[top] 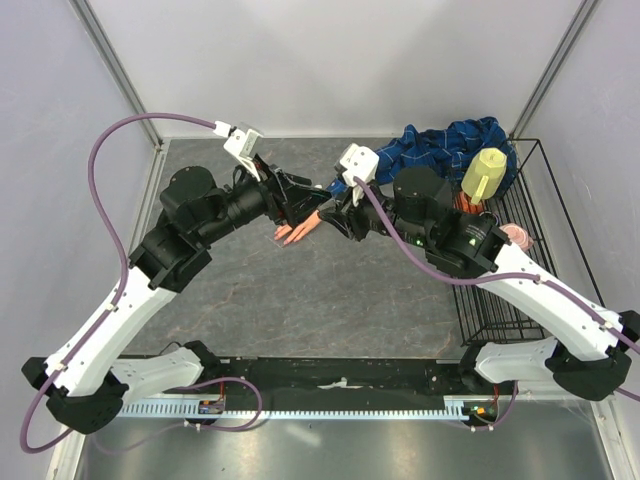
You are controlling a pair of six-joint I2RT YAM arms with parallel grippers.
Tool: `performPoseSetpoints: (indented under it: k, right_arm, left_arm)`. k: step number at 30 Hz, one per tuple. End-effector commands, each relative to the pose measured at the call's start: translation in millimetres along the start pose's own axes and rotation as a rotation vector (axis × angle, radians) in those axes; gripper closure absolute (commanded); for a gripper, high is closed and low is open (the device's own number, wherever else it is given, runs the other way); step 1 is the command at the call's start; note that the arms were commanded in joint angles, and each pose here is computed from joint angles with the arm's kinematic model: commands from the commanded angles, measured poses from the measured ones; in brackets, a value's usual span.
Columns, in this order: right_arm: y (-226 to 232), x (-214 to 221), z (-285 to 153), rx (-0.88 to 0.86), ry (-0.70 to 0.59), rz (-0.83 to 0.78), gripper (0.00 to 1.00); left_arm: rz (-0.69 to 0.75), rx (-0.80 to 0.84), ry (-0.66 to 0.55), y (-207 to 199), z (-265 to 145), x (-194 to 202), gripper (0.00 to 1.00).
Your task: Paint the nails
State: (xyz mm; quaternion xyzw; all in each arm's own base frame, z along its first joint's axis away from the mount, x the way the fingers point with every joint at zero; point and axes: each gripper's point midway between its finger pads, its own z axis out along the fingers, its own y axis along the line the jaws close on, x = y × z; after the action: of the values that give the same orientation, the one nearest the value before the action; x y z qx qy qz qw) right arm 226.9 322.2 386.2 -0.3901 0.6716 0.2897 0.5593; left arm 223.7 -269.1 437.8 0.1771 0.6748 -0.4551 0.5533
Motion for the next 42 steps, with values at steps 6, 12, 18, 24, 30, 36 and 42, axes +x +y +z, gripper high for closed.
performPoseSetpoints:
  k: [6, 12, 18, 24, 30, 36, 42]
  right_arm:
    - [-2.2, -27.5, -6.2, 0.043, -0.071, -0.013, 1.00]
    - [5.1, -35.4, -6.5, 0.021, -0.101, 0.007, 1.00]
    - [27.4, -44.5, -17.2, -0.104, -0.147, 0.017, 1.00]
    - [108.7, -44.3, -59.5, -0.591, -0.238, -0.043, 1.00]
    - [165.3, -52.5, -115.9, -1.039, -0.315, 0.059, 1.00]
    - [153.2, -53.1, -109.3, -0.917, -0.314, 0.036, 1.00]
    - [102.9, -40.1, -68.1, -0.544, -0.210, -0.001, 1.00]
  left_arm:
    - [-0.007, 0.022, -0.011, -6.2, 2.4, -5.3, 0.49]
    - [0.017, 0.064, 0.026, -10.7, 3.2, 3.6, 0.64]
    - [0.183, 0.315, 0.107, -45.4, -9.0, 19.9, 0.98]
    - [0.412, 0.982, 0.138, -127.2, -90.0, 43.2, 0.98]
    - [0.390, 1.279, 0.209, -151.2, -140.7, 50.9, 0.98]
    - [0.390, 1.054, 0.095, -152.0, -119.9, 21.3, 0.72]
    - [0.355, 0.582, -0.018, -111.4, -85.7, -13.8, 0.05]
